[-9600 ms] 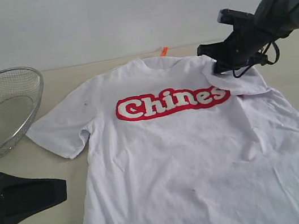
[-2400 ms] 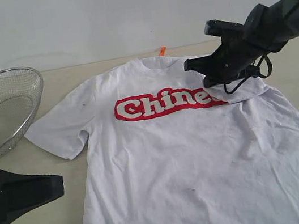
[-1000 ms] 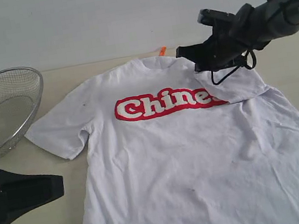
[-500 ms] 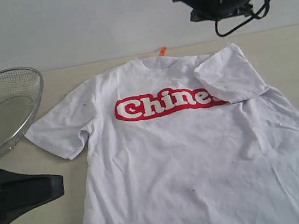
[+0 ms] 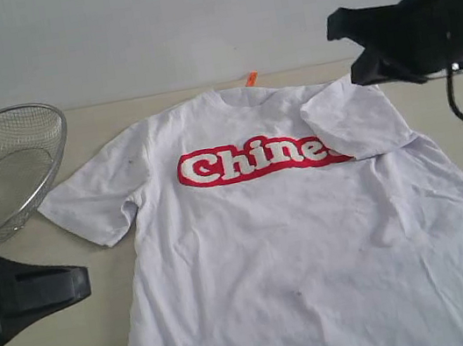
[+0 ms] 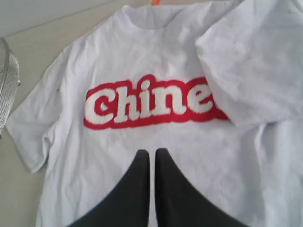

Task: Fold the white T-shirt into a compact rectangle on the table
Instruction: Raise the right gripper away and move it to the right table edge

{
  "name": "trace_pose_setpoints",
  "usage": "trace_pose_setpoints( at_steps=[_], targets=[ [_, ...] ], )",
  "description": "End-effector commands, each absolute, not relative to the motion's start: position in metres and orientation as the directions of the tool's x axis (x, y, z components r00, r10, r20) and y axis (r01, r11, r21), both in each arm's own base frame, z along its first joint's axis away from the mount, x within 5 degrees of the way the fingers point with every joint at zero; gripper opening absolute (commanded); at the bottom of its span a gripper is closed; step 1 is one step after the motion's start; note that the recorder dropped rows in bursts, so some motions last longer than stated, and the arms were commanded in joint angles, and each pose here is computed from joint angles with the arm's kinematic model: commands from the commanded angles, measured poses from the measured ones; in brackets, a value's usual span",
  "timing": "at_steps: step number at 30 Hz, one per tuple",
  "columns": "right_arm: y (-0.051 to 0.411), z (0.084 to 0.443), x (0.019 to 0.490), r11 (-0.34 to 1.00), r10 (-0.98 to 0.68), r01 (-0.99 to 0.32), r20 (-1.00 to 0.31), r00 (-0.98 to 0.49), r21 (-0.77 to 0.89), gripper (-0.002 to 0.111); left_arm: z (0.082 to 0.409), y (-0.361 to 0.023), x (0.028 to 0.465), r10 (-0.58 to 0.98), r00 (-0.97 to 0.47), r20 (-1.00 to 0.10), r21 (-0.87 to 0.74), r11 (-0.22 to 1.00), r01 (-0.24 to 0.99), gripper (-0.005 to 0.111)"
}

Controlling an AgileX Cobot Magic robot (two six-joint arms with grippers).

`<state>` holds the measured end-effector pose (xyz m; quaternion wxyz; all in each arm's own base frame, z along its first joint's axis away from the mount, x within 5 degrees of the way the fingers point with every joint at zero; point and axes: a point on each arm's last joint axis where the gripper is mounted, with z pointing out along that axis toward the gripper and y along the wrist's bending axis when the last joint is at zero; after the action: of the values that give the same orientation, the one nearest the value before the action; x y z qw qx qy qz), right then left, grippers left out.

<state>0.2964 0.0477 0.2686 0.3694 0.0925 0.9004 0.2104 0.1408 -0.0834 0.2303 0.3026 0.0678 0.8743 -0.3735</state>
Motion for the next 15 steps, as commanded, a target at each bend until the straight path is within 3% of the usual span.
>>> trace_pose_setpoints(
  at_steps=[1,4,15],
  targets=[
    [0.062,0.266,0.244,0.891,0.271,-0.062,-0.638,-0.721,0.449,0.000,0.211,-0.078,0.137,-0.185,-0.831,-0.525,-0.628,0.743,0.231,0.004],
    [0.070,0.256,0.216,0.891,0.229,-0.108,-0.644,-0.730,0.440,0.000,0.201,-0.075,0.135,-0.291,-0.829,-0.478,-0.679,0.721,0.138,0.004],
    [0.078,0.247,0.160,0.874,0.130,-0.253,-0.700,-0.702,0.416,0.000,0.185,-0.081,0.111,-0.372,-0.858,-0.353,-0.823,0.560,0.096,0.004]
  ],
)
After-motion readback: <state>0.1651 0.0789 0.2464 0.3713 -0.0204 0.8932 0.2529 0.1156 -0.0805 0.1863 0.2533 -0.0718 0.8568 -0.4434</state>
